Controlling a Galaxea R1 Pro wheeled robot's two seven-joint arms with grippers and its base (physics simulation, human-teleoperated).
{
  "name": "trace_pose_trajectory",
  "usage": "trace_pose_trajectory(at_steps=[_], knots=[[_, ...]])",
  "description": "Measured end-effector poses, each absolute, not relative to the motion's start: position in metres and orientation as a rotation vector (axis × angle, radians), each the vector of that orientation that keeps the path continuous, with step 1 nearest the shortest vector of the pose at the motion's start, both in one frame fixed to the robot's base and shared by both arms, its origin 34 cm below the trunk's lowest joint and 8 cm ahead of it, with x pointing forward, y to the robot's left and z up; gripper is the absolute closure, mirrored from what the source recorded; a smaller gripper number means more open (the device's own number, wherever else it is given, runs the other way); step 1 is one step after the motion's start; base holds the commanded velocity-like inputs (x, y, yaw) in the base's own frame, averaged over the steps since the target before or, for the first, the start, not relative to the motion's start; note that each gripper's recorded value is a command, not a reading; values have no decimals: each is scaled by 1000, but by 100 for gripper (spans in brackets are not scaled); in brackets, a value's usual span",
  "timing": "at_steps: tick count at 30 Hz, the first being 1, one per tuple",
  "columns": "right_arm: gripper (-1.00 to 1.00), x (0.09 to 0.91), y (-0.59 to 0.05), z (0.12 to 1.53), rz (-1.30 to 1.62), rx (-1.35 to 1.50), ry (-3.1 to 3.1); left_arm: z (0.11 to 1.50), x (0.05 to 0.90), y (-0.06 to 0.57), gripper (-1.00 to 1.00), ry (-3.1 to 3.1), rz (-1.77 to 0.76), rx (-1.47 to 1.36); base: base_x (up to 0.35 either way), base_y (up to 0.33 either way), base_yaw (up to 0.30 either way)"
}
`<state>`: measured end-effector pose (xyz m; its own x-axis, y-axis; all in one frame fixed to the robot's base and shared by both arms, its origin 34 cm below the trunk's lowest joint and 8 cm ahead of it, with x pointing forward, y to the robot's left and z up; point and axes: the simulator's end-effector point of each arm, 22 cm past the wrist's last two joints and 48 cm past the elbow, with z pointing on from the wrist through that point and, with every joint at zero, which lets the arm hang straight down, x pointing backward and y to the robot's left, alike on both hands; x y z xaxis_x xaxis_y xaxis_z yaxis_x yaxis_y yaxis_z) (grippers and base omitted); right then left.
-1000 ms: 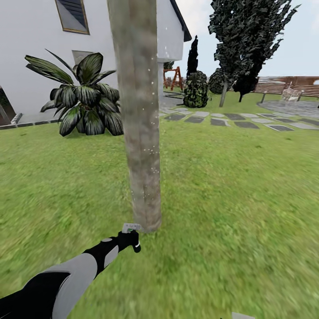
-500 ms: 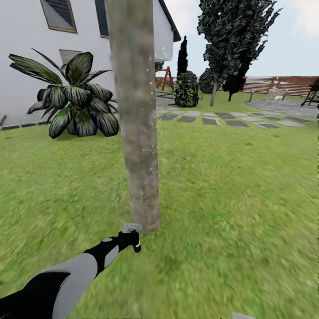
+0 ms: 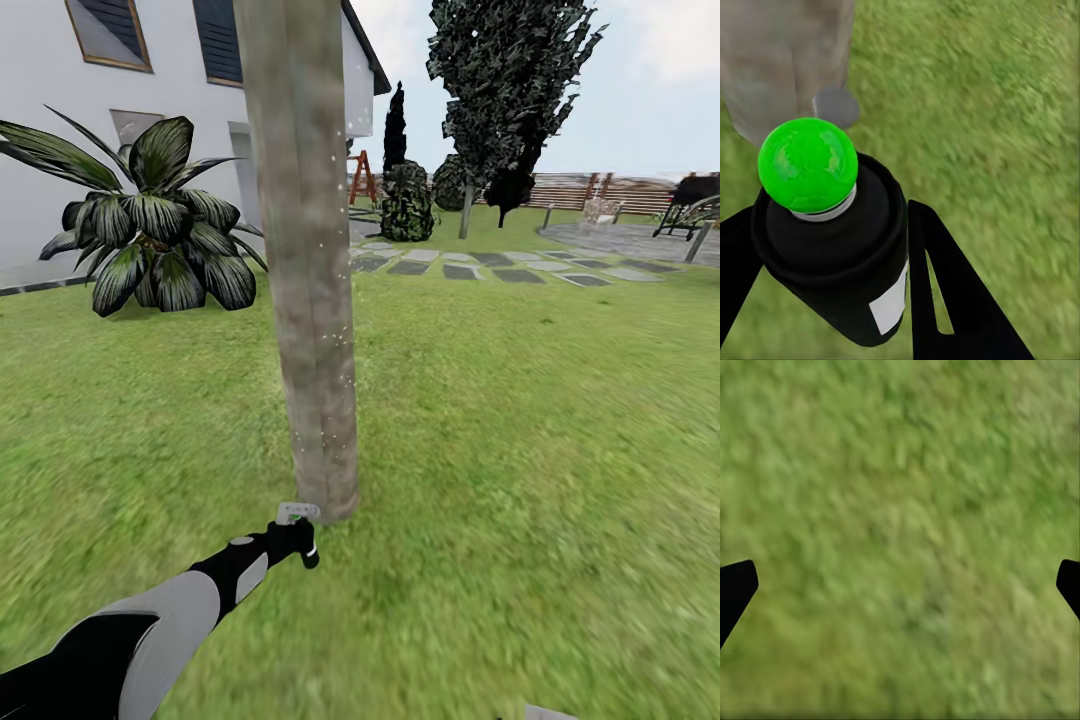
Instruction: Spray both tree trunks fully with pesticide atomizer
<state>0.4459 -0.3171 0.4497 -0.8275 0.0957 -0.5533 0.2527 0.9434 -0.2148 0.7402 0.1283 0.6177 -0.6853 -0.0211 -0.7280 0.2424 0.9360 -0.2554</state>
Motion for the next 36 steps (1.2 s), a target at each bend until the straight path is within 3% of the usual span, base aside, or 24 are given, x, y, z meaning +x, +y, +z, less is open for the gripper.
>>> trace_pose_trajectory(at_steps=[11, 30, 36], knots=[[-100, 446, -321, 450, -385, 247, 2535, 744, 811, 129, 100, 2329, -438, 159, 0, 0, 0], [-100, 446, -320, 450, -383, 243, 2537, 901, 824, 139, 100, 2210, -421, 170, -62, 0, 0], [-100, 445, -320, 450, -383, 243, 2537, 1007, 865, 137, 100, 2068, -400, 200, -1, 0, 0]])
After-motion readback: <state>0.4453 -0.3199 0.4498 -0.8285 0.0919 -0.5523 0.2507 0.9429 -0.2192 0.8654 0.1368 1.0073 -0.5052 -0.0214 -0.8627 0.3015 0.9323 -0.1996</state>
